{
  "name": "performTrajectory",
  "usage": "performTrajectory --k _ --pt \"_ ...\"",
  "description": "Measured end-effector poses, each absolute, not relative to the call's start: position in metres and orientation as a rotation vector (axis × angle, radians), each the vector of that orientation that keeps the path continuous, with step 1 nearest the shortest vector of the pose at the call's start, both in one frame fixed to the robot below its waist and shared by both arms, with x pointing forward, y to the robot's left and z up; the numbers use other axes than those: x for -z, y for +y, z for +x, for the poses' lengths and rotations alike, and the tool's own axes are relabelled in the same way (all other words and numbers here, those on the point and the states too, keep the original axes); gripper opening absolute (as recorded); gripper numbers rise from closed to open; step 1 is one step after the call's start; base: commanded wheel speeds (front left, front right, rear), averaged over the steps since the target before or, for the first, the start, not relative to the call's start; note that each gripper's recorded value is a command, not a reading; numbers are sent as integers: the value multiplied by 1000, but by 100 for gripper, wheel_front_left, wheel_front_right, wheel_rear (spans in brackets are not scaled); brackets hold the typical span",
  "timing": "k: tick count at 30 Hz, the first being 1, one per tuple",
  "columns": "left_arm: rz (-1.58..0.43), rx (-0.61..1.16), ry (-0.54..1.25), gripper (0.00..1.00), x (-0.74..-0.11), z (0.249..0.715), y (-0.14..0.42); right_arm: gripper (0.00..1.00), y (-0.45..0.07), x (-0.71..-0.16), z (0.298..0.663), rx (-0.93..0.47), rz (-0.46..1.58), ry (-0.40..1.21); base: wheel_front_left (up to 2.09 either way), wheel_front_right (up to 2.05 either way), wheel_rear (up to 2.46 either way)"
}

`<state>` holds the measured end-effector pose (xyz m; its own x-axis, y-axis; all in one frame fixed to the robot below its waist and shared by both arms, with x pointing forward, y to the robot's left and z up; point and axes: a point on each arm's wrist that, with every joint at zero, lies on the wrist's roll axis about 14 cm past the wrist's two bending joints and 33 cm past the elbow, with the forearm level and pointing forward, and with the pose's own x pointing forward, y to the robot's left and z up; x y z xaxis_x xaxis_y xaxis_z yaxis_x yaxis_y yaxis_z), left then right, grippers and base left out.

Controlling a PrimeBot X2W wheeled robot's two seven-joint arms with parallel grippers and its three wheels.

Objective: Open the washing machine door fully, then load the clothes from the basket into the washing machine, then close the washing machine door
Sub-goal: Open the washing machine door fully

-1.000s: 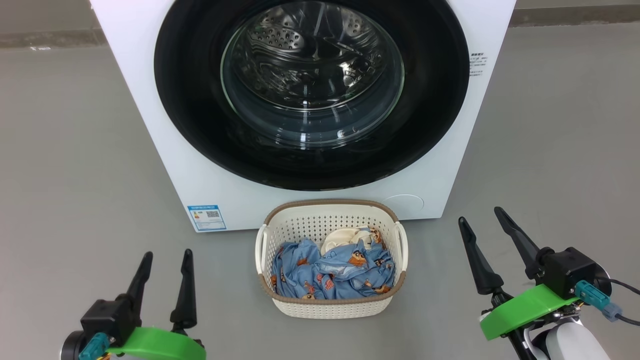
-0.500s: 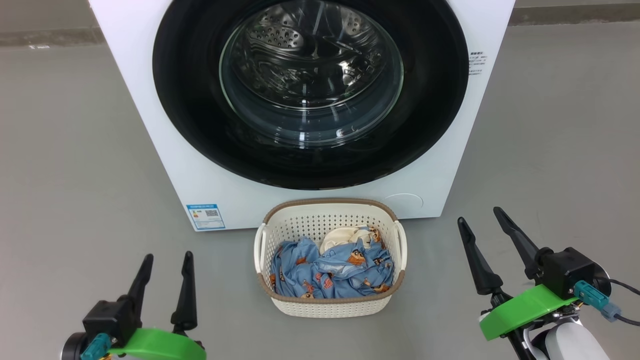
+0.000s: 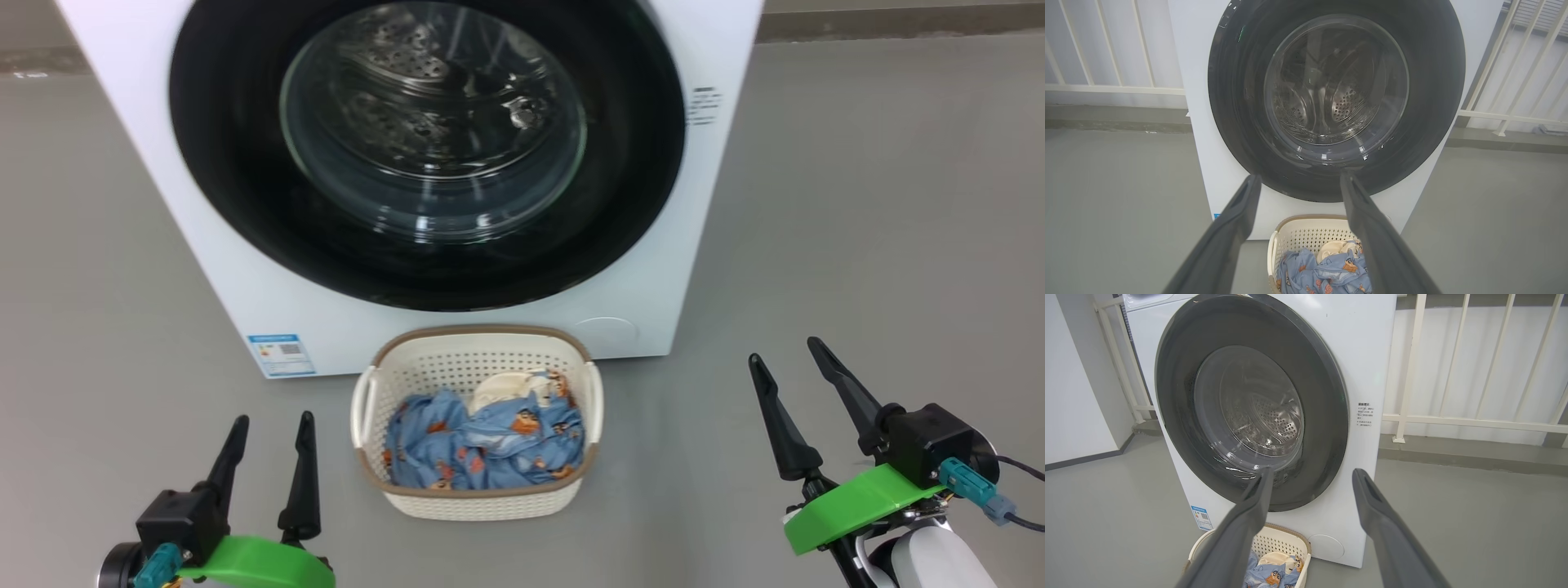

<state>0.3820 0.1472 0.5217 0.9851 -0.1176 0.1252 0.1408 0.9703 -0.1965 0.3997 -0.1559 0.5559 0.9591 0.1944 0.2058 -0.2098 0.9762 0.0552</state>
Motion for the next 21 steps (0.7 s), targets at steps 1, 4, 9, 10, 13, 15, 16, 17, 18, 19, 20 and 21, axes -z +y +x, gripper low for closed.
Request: performTrajectory --k 1,4,9,10,13,15,16,17,18,19,20,21 --pt "-206 132 -115 100 -522 382 147 100 -156 -556 400 -204 77 -202 123 123 -246" --pt "-206 134 -115 100 -522 383 146 100 -157 -557 400 -201 77 -204 123 123 -246" --pt "-220 134 -120 100 -524 383 146 100 -158 -557 400 -198 77 -205 110 110 -220" --pt "-223 134 -121 100 -525 383 146 100 -159 -557 400 -197 77 -206 87 87 -173" --pt "-224 135 -124 100 -526 383 146 100 -159 -558 400 -196 77 -207 71 71 -142" --pt "-224 136 -124 100 -526 383 145 100 -159 -558 400 -196 77 -207 51 51 -102" --pt "-224 136 -124 100 -526 383 145 100 -159 -558 400 -196 77 -207 40 40 -79" --pt "-224 136 -124 100 -526 383 145 100 -159 -558 400 -197 77 -207 32 32 -64" --pt "-224 136 -124 100 -526 383 145 100 -159 -558 400 -197 77 -207 24 24 -48" --pt "-224 136 -125 100 -526 383 145 100 -159 -558 400 -196 77 -207 16 16 -32" --pt "-224 136 -125 100 -526 383 145 100 -159 -558 400 -197 77 -207 8 8 -16" --pt "-224 136 -125 100 -526 383 145 100 -159 -558 400 -197 77 -207 0 0 0"
